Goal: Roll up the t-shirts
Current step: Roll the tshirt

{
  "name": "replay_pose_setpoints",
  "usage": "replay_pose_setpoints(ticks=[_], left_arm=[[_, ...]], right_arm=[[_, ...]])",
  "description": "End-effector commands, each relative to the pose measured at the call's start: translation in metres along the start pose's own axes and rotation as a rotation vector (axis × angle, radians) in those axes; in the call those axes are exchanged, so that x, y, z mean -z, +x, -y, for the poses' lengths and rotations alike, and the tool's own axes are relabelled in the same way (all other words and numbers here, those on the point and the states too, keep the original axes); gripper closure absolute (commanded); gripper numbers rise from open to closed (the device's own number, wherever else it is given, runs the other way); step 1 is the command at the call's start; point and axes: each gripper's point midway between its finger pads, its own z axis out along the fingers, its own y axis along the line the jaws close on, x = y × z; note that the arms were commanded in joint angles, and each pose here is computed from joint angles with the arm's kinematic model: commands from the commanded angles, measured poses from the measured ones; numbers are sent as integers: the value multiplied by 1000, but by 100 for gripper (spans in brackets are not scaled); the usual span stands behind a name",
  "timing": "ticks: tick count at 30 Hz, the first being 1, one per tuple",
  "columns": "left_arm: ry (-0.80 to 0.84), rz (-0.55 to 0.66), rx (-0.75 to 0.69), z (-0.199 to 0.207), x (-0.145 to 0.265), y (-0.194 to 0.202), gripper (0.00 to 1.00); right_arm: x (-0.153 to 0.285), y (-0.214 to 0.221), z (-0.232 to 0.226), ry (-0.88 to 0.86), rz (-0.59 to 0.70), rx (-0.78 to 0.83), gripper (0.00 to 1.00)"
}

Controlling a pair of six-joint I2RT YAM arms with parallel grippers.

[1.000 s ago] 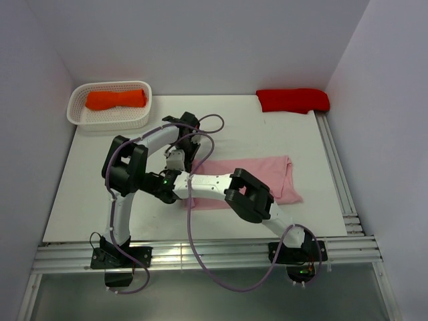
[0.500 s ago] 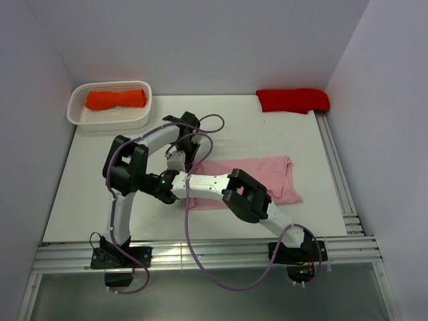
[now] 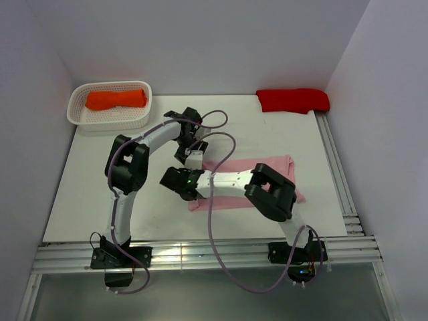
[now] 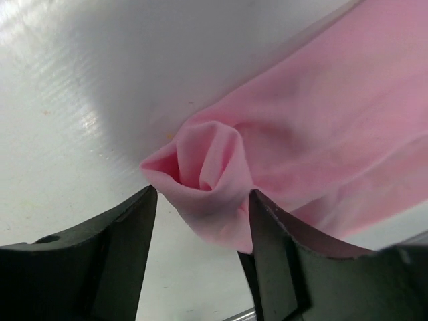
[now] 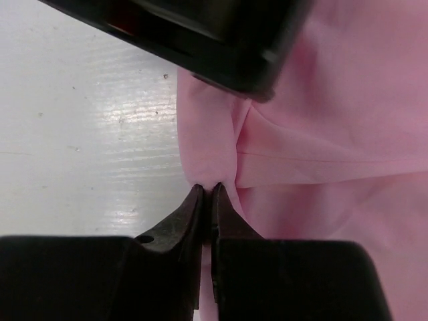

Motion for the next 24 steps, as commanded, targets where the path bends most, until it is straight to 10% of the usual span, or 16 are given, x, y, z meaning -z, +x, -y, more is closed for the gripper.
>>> replay_pose_setpoints(ticks=[1,10,24], left_arm=[[123,98,-24,14,34,-29,36],[297,229,-16,9,87,-45,30],[486,253,23,-2,33,9,28]], right_arm=[[-4,13,-10,-177,-114,-148,96],[-1,0,-8,-443,-177,-455,97],[-1,23,12,-687,-312,-825,98]])
